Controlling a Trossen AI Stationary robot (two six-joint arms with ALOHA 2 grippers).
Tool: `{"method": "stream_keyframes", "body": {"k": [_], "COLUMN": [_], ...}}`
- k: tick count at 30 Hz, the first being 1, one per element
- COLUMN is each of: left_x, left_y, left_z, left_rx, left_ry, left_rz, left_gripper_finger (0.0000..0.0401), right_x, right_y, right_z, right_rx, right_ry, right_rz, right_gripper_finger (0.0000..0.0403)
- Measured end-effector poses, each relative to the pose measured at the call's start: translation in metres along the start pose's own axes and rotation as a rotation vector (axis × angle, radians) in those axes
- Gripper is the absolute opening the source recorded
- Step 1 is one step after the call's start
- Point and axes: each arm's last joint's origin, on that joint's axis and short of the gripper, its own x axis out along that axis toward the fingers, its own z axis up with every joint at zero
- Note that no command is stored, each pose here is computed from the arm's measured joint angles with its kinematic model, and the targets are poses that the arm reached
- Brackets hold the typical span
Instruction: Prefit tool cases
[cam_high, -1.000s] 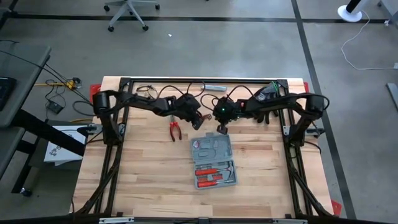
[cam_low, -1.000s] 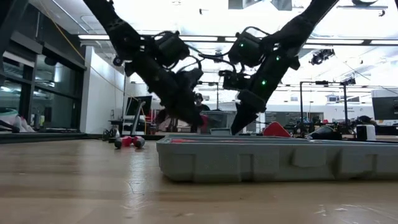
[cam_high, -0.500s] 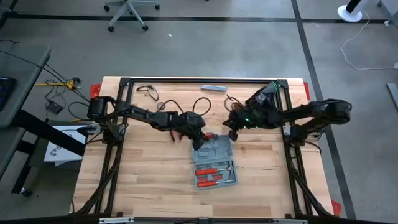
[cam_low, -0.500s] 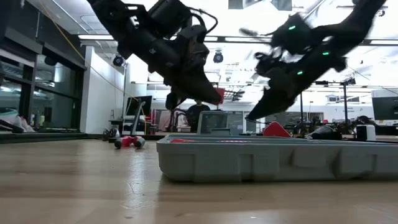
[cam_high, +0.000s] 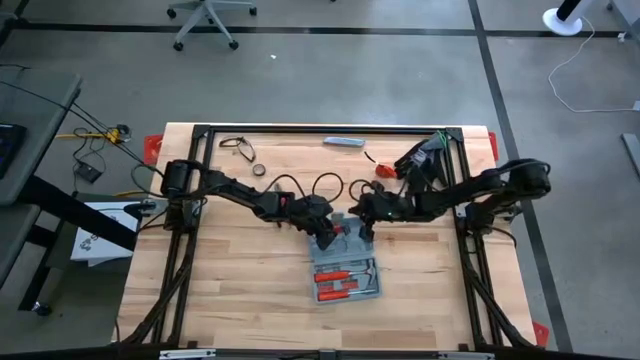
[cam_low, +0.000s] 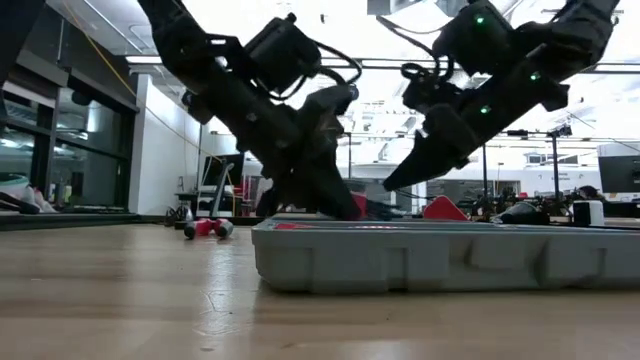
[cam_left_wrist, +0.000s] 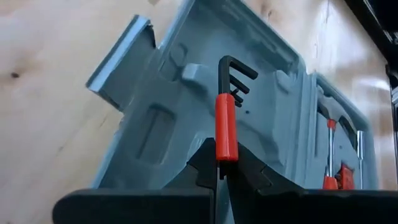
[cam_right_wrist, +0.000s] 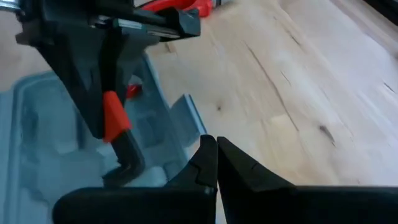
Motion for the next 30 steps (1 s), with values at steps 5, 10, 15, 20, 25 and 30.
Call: {"method": "stream_keyframes", "body": {"k": [5, 10, 15, 20, 25, 30], "left_x": [0.0, 0.0, -0.001, -0.001, -0.001, -0.001], "left_y": [0.001, 0.002, 0.003, 0.005, 0.006, 0.006], "left_z": [0.0, -0.001, 0.0, 0.002, 0.002, 0.002], "left_rx": [-0.027, -0.053, -0.056, -0.072, -0.082, -0.08], "left_ry": [0.006, 0.012, 0.008, 0.0, -0.002, -0.004], "left_rz": [0.011, 0.028, 0.034, 0.042, 0.045, 0.047], "left_gripper_finger": [0.0005, 0.0014, 0.0012, 0.0023, 0.0029, 0.0031], "right_x": [0.01, 0.016, 0.015, 0.014, 0.016, 0.025], "right_y": [0.004, 0.012, 0.022, 0.029, 0.029, 0.026], "right_z": [0.002, -0.001, 0.003, 0.01, 0.011, 0.003], "right_rx": [-0.016, -0.029, -0.055, -0.069, -0.068, -0.059], "right_ry": [0.02, 0.046, 0.029, 0.002, 0.006, 0.046], "right_rz": [0.038, 0.091, 0.115, 0.13, 0.125, 0.127], "right_gripper_finger": [0.0, 0.0, 0.0, 0.0, 0.0, 0.0]}}
